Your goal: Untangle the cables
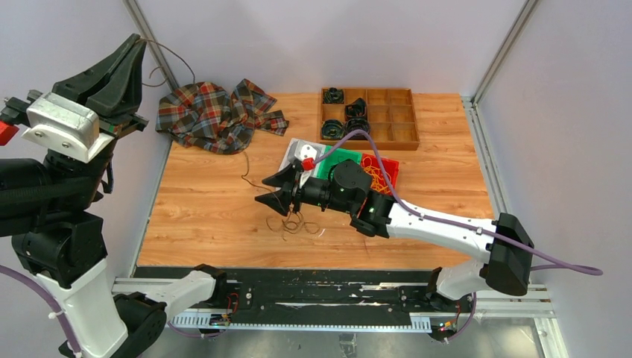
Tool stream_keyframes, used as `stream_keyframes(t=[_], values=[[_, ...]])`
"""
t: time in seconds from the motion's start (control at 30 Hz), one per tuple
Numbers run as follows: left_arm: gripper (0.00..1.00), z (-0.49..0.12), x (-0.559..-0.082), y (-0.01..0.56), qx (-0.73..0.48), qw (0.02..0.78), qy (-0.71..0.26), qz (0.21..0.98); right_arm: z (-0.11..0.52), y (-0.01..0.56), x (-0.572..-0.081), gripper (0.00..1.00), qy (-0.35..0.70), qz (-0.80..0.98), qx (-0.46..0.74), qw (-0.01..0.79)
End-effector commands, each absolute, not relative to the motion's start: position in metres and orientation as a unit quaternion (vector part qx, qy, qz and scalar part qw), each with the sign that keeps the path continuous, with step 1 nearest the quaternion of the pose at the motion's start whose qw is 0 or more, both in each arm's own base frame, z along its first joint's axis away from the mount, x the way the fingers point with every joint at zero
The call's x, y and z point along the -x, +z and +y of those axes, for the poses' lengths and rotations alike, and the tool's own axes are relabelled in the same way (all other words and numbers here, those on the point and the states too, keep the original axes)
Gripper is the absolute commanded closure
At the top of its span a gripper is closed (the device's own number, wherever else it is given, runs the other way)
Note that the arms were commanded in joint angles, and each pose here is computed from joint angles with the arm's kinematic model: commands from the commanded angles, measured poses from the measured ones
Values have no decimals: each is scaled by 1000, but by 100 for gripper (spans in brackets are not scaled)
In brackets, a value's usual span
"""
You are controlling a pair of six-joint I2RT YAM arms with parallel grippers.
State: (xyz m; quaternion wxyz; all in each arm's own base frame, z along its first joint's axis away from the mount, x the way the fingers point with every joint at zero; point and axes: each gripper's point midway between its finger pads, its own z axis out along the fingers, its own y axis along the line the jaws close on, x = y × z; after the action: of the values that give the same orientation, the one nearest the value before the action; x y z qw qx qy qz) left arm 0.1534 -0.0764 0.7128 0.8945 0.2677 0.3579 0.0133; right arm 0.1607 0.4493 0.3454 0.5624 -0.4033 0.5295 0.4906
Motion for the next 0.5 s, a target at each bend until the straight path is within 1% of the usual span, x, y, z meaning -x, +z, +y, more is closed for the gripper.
stream_keyframes(t=[0.0, 0.03, 0.07, 0.13, 0.27, 0.3, 0.33, 0.37, 0.47], values=[[100, -84, -159, 705, -275, 889, -8, 367, 444, 335, -156, 57, 515, 531, 402, 539], [100, -85, -159, 703, -275, 888, -11, 369, 443, 332, -158, 58, 517, 537, 398, 535], [100, -86, -161, 701, -275, 887, -14, 371, 442, 330, -158, 57, 518, 540, 394, 533], [100, -87, -162, 697, -278, 884, -17, 375, 438, 327, -161, 52, 513, 548, 386, 537], [100, -91, -167, 688, -283, 875, -29, 391, 428, 314, -182, 42, 464, 593, 358, 551], [100, -92, -168, 685, -285, 873, -33, 394, 425, 311, -186, 38, 453, 603, 354, 553], [100, -93, -168, 683, -286, 872, -36, 396, 424, 308, -189, 32, 446, 609, 351, 554], [99, -94, -168, 681, -287, 870, -39, 399, 423, 306, -190, 28, 440, 615, 350, 553], [100, -97, -171, 674, -292, 865, -45, 406, 423, 302, -191, 25, 432, 625, 353, 547]])
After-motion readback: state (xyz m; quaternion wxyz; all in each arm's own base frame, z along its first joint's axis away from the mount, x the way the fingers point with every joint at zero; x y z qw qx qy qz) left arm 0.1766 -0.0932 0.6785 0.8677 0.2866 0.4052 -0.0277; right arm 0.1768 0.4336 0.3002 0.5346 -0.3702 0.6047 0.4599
